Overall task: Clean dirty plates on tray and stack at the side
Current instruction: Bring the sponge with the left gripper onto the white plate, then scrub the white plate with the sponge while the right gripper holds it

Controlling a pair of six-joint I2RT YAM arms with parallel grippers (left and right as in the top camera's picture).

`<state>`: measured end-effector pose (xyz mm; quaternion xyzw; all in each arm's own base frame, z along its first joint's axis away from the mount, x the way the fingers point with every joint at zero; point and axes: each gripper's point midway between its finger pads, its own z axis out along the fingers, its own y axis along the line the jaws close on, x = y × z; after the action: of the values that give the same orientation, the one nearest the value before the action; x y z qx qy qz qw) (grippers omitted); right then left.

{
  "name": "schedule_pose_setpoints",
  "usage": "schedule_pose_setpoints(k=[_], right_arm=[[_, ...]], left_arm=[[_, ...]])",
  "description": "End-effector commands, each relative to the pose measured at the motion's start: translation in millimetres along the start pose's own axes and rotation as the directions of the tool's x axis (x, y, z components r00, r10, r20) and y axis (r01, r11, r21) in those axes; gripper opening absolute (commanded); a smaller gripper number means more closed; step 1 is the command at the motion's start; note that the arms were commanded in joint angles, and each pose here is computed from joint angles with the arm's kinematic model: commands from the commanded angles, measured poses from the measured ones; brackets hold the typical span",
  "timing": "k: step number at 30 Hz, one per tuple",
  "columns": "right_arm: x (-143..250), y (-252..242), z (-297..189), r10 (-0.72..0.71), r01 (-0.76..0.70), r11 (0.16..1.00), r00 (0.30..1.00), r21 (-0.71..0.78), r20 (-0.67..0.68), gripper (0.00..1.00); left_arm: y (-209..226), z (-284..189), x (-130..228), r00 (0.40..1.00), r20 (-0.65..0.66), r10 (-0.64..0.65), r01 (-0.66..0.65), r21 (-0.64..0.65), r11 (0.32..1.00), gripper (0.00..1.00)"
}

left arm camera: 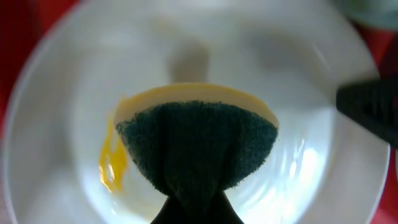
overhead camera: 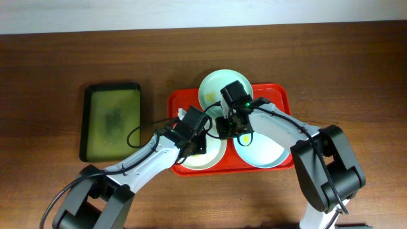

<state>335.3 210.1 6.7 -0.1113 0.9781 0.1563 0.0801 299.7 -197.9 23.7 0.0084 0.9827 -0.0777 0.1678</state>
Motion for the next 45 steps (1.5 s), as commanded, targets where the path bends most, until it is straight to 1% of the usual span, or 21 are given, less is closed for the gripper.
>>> schedule_pose_setpoints(k=[1,3,4,5,6,9,10,12,13,14,17,19,20,21,23,24,31,34,36,41,45], right_arm=[[5.8,-2.7,6.5,0.02,-0.02,1.0,1.0,-0.008,-0.024,0.05],[5.8,-2.7,6.5,0.02,-0.02,1.0,1.0,-0.008,-0.024,0.05],[5.8,-2.7,6.5,0.02,-0.02,1.0,1.0,-0.008,-0.024,0.05],[5.7,-2.7,6.5,0.02,-0.02,1.0,1.0,-0.008,-0.024,0.05],[5.7,-2.7,6.5,0.02,-0.02,1.0,1.0,-0.008,-0.024,0.05],[5.7,-2.7,6.5,0.02,-0.02,1.0,1.0,-0.008,-0.024,0.05],[5.7,-2.7,6.5,0.02,-0.02,1.0,1.0,-0.008,-0.024,0.05],[5.8,-2.7,6.5,0.02,-0.02,1.0,1.0,-0.008,-0.024,0.05],[5.8,-2.7,6.5,0.02,-0.02,1.0,1.0,-0.008,-0.024,0.05],[5.9,-2.7,6.5,0.02,-0.02,1.0,0.999,-0.008,-0.025,0.05],[5.8,-2.7,6.5,0.02,-0.02,1.0,1.0,-0.008,-0.024,0.05],[5.7,-2.8,6.5,0.02,-0.02,1.0,1.0,-0.008,-0.024,0.05],[5.8,-2.8,6.5,0.02,-0.02,1.0,1.0,-0.008,-0.024,0.05],[5.7,-2.8,6.5,0.02,-0.02,1.0,1.0,-0.008,-0.024,0.05],[5.7,-2.8,6.5,0.02,-0.02,1.0,1.0,-0.008,-0.024,0.05],[5.7,-2.8,6.5,0.02,-0.02,1.0,1.0,-0.008,-0.024,0.05],[5.8,-2.8,6.5,0.02,-0.02,1.0,1.0,-0.008,-0.024,0.05],[5.7,-2.8,6.5,0.02,-0.02,1.0,1.0,-0.008,-0.024,0.05],[5.8,-2.8,6.5,0.02,-0.02,1.0,0.999,-0.008,-0.025,0.05],[6.6,-3.1,6.5,0.021,-0.021,1.0,0.999,-0.007,-0.028,0.04],[6.6,-3.3,6.5,0.021,-0.021,1.0,0.999,-0.005,-0.027,0.04]], left_arm=[[2.9,-5.1,-14.1,0.997,0.076,-0.017,0.019,-0.029,0.999,0.03],[5.4,-5.3,-15.8,0.996,0.086,-0.017,0.021,-0.042,0.999,0.09],[5.3,-5.3,-15.7,0.996,0.086,-0.017,0.021,-0.042,0.999,0.1],[5.3,-5.3,-15.6,0.996,0.085,-0.017,0.021,-0.042,0.999,0.1],[4.8,-4.6,-14.7,0.996,0.083,-0.024,0.027,-0.041,0.999,0.04],[4.7,-0.8,-14.6,0.996,0.082,-0.041,0.044,-0.041,0.998,0.06],[4.6,1.0,-14.6,0.996,0.081,-0.041,0.045,-0.042,0.998,0.09],[4.8,5.3,-12.6,0.997,0.072,-0.04,0.043,-0.045,0.998,0.19],[5.1,7.7,-10.7,0.997,0.063,-0.039,0.042,-0.046,0.998,0.38],[5.0,8.9,-9.6,0.998,0.057,-0.038,0.041,-0.046,0.998,0.43],[5.1,9.4,-9.5,0.998,0.057,-0.038,0.041,-0.047,0.998,0.36],[5.2,9.4,-9.4,0.998,0.056,-0.038,0.041,-0.047,0.998,0.35],[5.6,9.4,-8.7,0.998,0.054,-0.038,0.04,-0.049,0.998,0.27],[5.6,9.4,-8.6,0.998,0.053,-0.037,0.04,-0.049,0.998,0.16],[5.6,9.4,-8.7,0.998,0.053,-0.038,0.04,-0.049,0.998,0.11],[5.6,9.4,-8.7,0.998,0.053,-0.038,0.04,-0.049,0.998,0.01],[3.4,9.7,-6.9,0.998,0.043,-0.038,0.039,-0.036,0.999,0.0],[-4.1,15.0,3.2,0.999,-0.012,-0.037,0.038,0.007,0.999,0.0],[4.2,19.6,9.7,0.999,-0.033,-0.035,0.034,-0.034,0.999,0.0],[56.1,12.3,8.1,1.0,0.004,-0.022,0.023,-0.286,0.958,0.0],[70.4,2.3,1.1,0.999,0.043,-0.01,0.025,-0.358,0.934,0.0]])
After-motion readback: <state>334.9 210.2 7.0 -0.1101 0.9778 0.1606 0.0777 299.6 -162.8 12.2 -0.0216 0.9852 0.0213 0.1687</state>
